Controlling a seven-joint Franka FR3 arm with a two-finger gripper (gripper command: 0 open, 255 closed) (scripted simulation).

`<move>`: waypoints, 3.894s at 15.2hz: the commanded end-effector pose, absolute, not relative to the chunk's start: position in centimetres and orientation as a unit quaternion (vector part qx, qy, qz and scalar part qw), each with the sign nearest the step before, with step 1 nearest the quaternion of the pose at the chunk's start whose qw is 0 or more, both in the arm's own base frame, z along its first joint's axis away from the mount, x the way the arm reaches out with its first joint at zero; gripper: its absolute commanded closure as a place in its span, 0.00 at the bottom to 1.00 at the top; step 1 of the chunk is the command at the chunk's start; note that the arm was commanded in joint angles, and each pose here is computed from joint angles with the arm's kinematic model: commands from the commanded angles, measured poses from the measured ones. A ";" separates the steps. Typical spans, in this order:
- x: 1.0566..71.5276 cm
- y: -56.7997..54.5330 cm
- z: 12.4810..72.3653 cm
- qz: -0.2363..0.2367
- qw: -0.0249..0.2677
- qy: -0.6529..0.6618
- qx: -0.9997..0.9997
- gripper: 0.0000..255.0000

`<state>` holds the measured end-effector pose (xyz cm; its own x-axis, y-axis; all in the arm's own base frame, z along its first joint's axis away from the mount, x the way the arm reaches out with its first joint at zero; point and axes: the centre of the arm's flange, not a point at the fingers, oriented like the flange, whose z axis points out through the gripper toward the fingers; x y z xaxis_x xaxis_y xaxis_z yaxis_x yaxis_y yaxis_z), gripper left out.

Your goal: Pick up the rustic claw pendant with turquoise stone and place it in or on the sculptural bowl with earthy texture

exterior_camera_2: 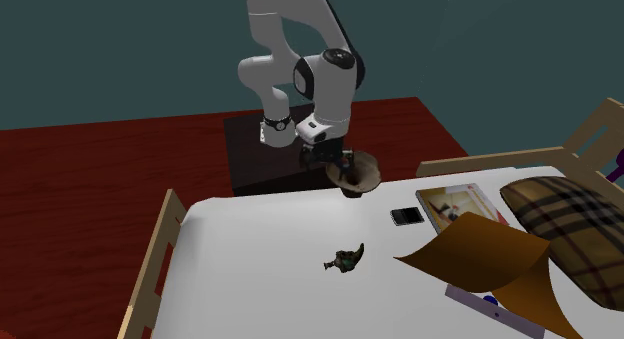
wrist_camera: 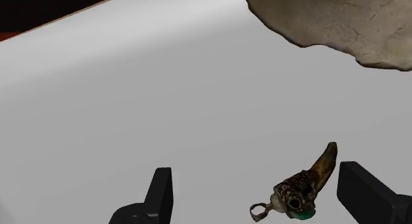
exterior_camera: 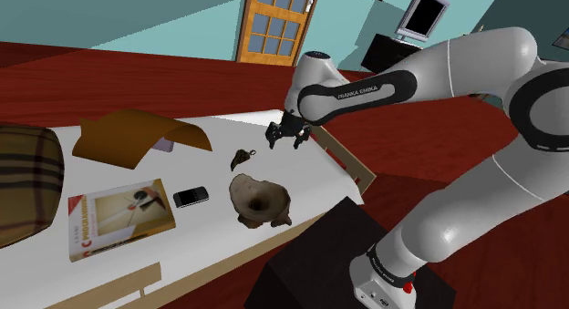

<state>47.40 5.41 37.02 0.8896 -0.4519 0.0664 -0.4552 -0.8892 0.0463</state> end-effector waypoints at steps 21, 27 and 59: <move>63.9 5.6 20.1 0.076 0.008 -0.352 0.933 0.00; 64.1 5.5 18.8 0.076 0.008 -0.352 0.933 0.00; 64.1 5.5 27.7 0.076 0.008 -0.352 0.933 1.00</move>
